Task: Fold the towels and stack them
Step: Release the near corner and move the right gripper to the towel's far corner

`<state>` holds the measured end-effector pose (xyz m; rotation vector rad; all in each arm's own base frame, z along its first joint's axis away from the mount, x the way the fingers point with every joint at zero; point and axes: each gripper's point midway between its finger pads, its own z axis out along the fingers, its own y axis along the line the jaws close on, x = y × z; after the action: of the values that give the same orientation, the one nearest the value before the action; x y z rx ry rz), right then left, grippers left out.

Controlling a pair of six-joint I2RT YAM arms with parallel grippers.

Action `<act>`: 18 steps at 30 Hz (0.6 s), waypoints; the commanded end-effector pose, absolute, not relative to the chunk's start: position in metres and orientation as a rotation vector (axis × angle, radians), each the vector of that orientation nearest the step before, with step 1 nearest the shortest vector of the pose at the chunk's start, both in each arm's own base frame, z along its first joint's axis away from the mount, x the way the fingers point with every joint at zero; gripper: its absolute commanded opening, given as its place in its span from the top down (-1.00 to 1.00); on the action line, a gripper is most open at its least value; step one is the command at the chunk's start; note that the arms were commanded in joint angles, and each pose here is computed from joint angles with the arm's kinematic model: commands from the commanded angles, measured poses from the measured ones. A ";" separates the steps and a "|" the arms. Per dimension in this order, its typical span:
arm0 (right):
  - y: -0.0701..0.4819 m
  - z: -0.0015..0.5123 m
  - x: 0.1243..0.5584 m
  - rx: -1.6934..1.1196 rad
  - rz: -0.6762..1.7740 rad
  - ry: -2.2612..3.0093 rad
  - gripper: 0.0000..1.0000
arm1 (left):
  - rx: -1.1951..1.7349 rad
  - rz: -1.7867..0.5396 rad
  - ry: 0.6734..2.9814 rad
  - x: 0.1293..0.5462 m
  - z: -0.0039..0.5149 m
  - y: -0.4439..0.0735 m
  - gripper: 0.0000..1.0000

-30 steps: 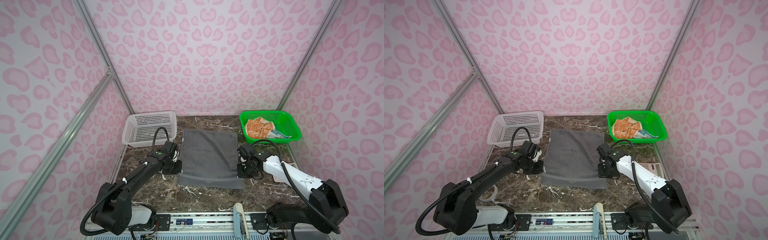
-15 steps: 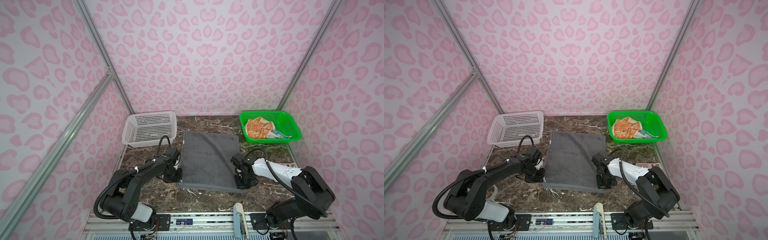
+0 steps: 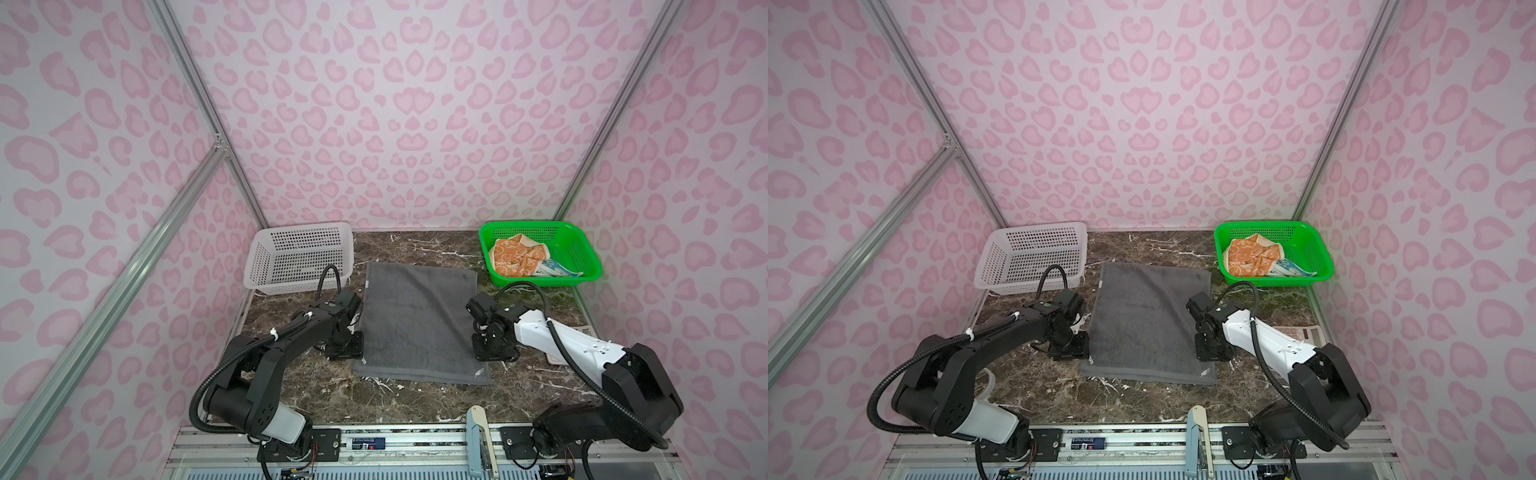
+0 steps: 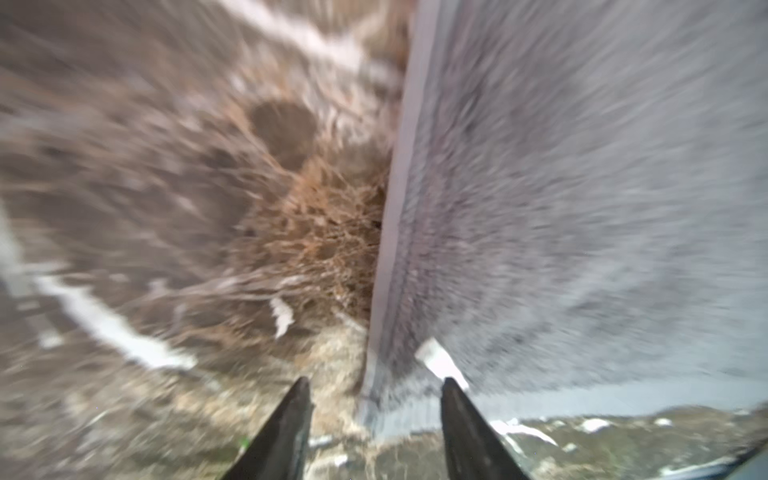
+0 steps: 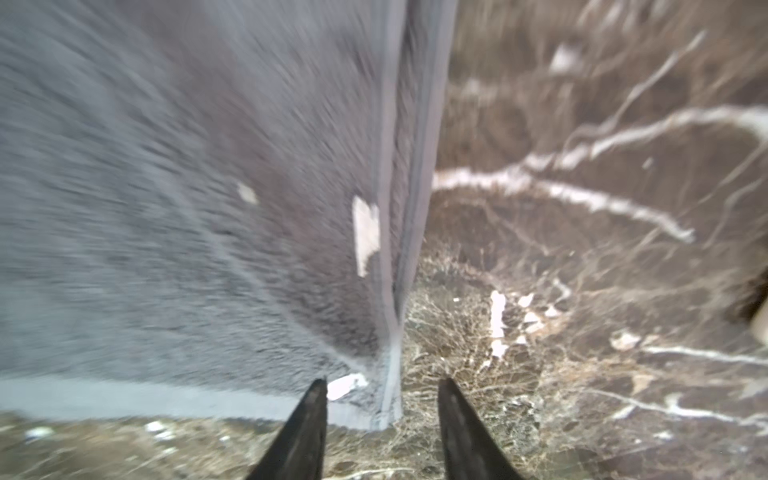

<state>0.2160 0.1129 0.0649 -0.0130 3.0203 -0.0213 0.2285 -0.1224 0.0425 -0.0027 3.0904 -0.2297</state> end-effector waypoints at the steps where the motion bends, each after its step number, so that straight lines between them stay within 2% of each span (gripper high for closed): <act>1: 0.115 0.082 0.241 -0.041 0.018 2.929 0.06 | 0.016 -0.180 3.034 0.241 0.068 -0.119 -0.12; 8: 0.123 0.092 0.321 -0.031 0.023 2.806 0.40 | 0.090 -0.428 2.859 0.282 0.102 -0.163 -0.09; 14: 0.126 0.070 0.394 0.037 -0.022 2.752 0.61 | 0.107 -0.549 2.913 0.278 0.066 -0.197 0.23; 18: 0.132 0.049 0.428 0.025 -0.011 2.768 0.63 | 0.070 -0.506 2.993 0.262 0.031 -0.188 0.44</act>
<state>0.4075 0.1284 0.0591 0.0607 2.7859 -0.0020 0.2640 -0.1861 0.0433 0.1096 2.9779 -0.4836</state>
